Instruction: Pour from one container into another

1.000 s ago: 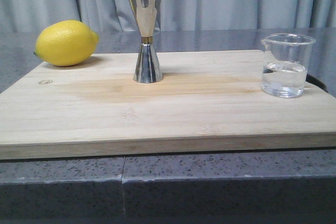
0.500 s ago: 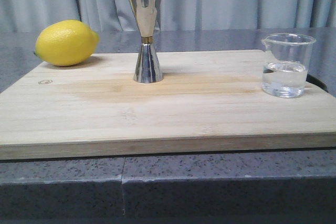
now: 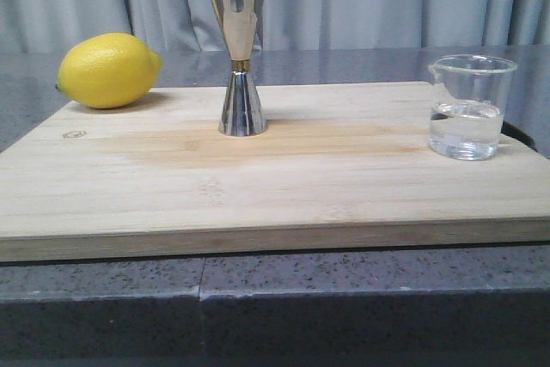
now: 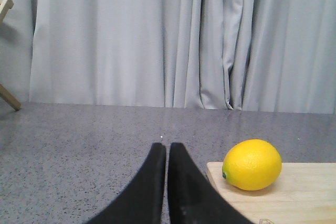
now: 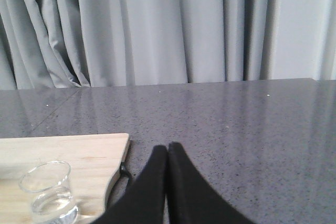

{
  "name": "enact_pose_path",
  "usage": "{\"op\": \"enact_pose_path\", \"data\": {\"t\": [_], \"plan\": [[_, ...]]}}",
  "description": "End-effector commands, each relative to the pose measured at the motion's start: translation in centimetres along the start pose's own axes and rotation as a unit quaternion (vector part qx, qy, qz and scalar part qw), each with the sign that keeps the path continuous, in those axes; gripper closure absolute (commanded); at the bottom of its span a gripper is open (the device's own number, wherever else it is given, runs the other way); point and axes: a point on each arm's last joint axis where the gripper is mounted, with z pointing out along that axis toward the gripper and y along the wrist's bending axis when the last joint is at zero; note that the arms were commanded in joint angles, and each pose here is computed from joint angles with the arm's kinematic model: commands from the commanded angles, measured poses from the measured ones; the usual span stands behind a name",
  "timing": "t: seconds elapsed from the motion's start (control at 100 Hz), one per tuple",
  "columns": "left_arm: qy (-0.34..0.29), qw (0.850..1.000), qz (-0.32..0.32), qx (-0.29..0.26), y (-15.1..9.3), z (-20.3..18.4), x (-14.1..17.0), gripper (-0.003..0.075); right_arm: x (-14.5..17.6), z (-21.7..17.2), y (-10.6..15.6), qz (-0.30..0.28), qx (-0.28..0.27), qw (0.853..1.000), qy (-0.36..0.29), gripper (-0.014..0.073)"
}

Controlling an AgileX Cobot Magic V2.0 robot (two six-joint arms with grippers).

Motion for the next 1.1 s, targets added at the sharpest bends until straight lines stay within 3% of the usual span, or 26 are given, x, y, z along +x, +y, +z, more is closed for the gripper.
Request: {"op": "enact_pose_path", "data": {"t": [0.0,0.21,0.97,1.03,1.09], "plan": [[-0.012,1.0,0.004,0.0,-0.2,0.4,-2.8,0.0739,-2.8,0.1,-0.3,-0.025,0.012,0.999,-0.016,0.0666],[0.001,1.0,0.005,-0.001,-0.2,1.8,-4.6,0.0739,-4.6,1.0,-0.3,-0.036,0.014,0.999,-0.014,0.0666],[-0.007,1.0,0.005,-0.003,-0.2,2.0,-4.7,0.0739,-4.5,1.0,-0.3,-0.036,0.014,0.999,-0.01,0.0664],[-0.008,1.0,0.005,-0.003,-0.2,2.0,-4.7,0.073,-4.4,1.0,-0.4,-0.036,0.015,0.999,-0.001,0.062],[-0.008,1.0,0.006,-0.003,-0.2,2.0,-4.7,0.0666,-4.3,1.0,-0.4,-0.036,0.016,0.999,0.001,0.0526]]}}
